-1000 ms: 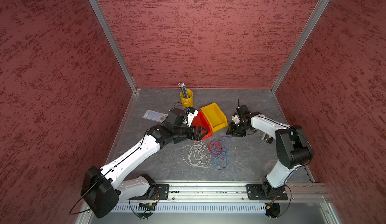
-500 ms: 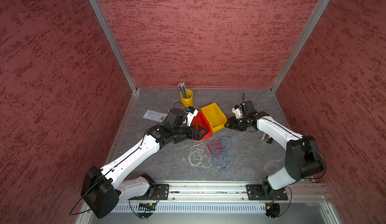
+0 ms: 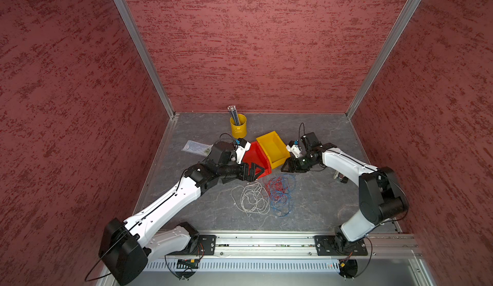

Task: Untangle and sort cables by color
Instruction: Untie the cable.

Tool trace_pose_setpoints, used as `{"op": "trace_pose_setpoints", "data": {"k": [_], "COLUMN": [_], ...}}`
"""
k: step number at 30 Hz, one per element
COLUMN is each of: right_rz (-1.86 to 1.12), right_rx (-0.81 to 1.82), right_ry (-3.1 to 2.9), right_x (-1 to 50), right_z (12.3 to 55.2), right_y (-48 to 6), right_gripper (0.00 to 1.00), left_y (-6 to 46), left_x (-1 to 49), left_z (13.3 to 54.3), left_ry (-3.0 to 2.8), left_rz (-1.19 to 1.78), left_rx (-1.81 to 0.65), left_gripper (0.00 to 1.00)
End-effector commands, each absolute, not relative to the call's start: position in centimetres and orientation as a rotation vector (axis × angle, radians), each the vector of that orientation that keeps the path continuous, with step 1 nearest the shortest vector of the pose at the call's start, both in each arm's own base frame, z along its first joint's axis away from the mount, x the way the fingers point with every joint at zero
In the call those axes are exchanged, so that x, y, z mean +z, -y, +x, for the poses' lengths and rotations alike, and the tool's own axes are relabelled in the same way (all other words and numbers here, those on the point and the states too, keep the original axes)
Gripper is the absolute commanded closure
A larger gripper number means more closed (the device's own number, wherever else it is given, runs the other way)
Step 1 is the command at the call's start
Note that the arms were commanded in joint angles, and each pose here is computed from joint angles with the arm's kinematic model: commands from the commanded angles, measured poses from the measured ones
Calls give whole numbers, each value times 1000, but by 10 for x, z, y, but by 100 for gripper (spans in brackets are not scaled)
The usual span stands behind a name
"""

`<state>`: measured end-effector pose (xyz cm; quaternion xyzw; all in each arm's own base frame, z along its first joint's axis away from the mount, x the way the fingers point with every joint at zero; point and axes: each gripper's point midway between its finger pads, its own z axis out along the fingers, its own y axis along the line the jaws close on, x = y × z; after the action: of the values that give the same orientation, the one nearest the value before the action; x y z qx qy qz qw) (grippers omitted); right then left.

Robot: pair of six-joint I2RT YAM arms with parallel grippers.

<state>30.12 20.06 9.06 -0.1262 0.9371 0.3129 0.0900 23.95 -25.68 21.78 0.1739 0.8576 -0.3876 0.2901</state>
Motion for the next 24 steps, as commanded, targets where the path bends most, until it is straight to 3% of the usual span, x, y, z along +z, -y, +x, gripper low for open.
{"op": "trace_pose_setpoints", "data": {"k": [1, 24], "right_rz": [-471, -620], "right_rx": [912, 645], "right_ry": [-2824, -2854], "right_x": [81, 71], "right_z": [287, 290], "right_y": [-202, -195], "right_gripper": [40, 50], "left_y": [257, 252], "left_x": [224, 224], "left_z": [240, 235], "left_ry": [-2256, -2242], "left_rz": [461, 445], "left_rx": [-1051, -1059], "left_gripper": [0, 0]}}
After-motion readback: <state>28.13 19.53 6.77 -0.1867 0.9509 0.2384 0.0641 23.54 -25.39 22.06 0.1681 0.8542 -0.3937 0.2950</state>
